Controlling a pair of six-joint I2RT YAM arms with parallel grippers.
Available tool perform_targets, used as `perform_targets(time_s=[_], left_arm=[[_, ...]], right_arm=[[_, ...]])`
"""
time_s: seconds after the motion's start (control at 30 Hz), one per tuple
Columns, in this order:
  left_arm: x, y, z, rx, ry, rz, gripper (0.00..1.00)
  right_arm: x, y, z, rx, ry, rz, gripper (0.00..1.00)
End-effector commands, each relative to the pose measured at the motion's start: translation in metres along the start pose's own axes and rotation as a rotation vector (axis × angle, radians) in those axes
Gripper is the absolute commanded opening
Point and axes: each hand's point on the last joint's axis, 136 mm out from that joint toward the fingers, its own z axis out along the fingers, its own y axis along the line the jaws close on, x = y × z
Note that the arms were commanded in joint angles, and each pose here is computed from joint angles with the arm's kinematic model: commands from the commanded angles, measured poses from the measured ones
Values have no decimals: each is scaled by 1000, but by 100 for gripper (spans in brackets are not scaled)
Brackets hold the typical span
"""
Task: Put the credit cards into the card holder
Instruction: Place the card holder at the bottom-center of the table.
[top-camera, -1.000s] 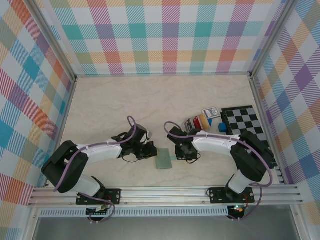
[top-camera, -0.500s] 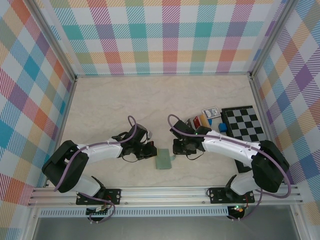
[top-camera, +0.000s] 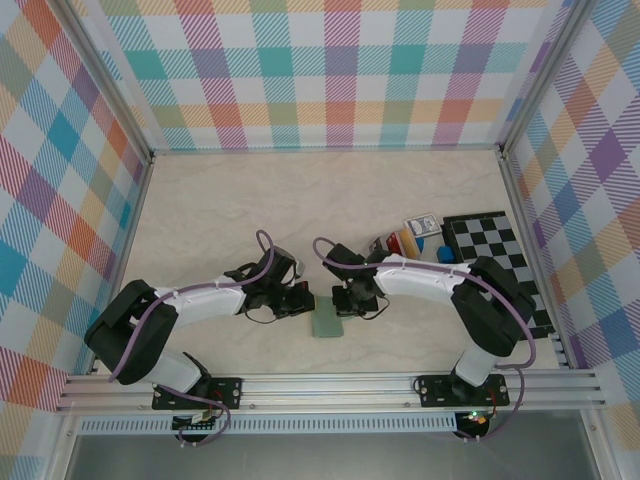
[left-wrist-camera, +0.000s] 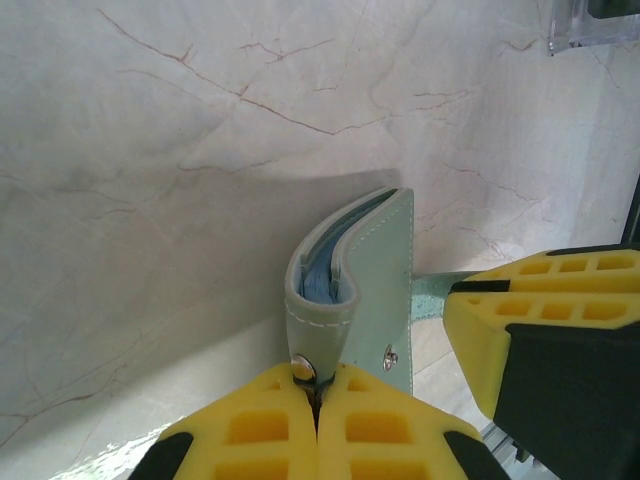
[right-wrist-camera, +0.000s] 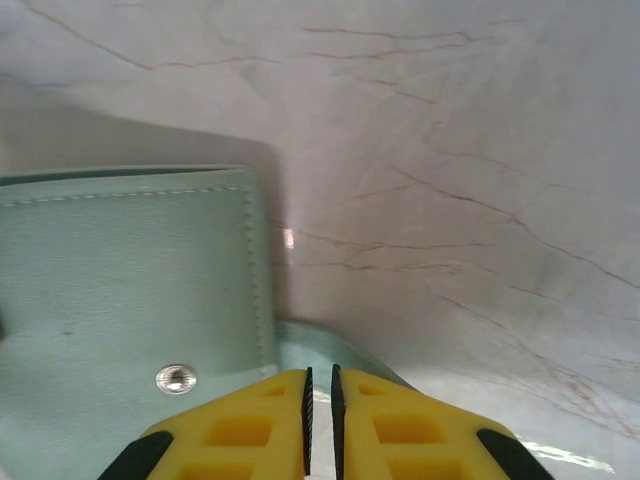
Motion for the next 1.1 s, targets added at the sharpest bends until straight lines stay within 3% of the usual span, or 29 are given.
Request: perform_targets(time_s=[0.0,0.33,0.43,0.57,0.63,0.7,0.77,0.93,1.07], left_arm=[[-3,1,1,-24,3,6,1],[-13,-3,9,-27,-2,15,6],[-20,-2,12,-44,-22,-1,8],[-29,7,4,-113,-87,-37,23],[-33,12,-5,-151,-128,-54,38],[-38,10,-14,-162,-166,-49,43],[-44,3,-22,-170,-186,-37,57],[-65,-20,-30,-169,-200,-9,58],[-88,-45,-15,-136,-179,-19,59]], right_arm=[[9,-23,7,91,27,38,15],[19,-48,29,115,51,154,17],[10,-40,21,56,19,151,19],[-15,-28,-14,-22,-75,134,24],[-26,-25,-36,-53,-130,119,28],[-37,-27,-60,-88,-188,113,32],[-46,-36,-82,-89,-244,121,35],[-72,-78,-123,-31,-364,148,36],[-90,-109,-138,107,-368,130,33]])
